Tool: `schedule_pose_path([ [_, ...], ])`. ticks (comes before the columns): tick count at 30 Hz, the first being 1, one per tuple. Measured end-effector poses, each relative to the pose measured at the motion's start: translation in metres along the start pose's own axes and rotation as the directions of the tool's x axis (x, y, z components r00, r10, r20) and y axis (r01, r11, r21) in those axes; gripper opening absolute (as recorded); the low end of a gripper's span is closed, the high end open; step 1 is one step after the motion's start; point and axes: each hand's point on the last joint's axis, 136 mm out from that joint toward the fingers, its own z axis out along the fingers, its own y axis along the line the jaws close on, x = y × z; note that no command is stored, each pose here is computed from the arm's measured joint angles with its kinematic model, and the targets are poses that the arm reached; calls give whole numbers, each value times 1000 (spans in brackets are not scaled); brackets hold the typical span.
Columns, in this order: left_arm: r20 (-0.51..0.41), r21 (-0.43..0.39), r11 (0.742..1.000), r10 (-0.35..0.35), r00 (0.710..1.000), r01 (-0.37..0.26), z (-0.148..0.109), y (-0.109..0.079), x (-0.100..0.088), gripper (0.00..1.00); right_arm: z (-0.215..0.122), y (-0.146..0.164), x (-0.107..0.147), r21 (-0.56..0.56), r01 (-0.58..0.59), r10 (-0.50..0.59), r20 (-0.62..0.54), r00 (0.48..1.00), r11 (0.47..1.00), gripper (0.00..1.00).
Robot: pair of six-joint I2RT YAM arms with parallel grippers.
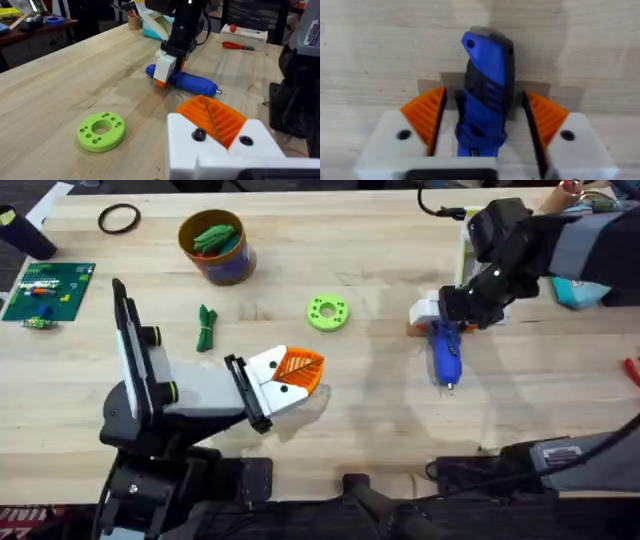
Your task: Pick up the gripper from the table and insert it into the empty holder that is missing its gripper. Then pick up a screw, insert it into the mounting hole, and use the screwdriver to tighten it. Finally, clean up the table by picking up the vegetable and placing it into the bucket.
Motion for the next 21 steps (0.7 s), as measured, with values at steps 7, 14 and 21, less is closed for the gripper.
schedule_pose_path([
  [7, 0, 0, 1000, 0, 1000, 0, 0, 0, 0, 29, 2, -6, -4, 35, 2, -3, 15, 1000, 999, 430],
  [14, 0, 0, 1000, 0, 1000, 0, 0, 0, 0, 29, 3, -7, -10, 40, 1, -2, 34, 999, 999, 29],
  [21, 0, 0, 1000, 0, 1000, 0, 0, 0, 0, 29, 3, -7, -9, 40, 1, -2, 33, 999, 999, 28],
])
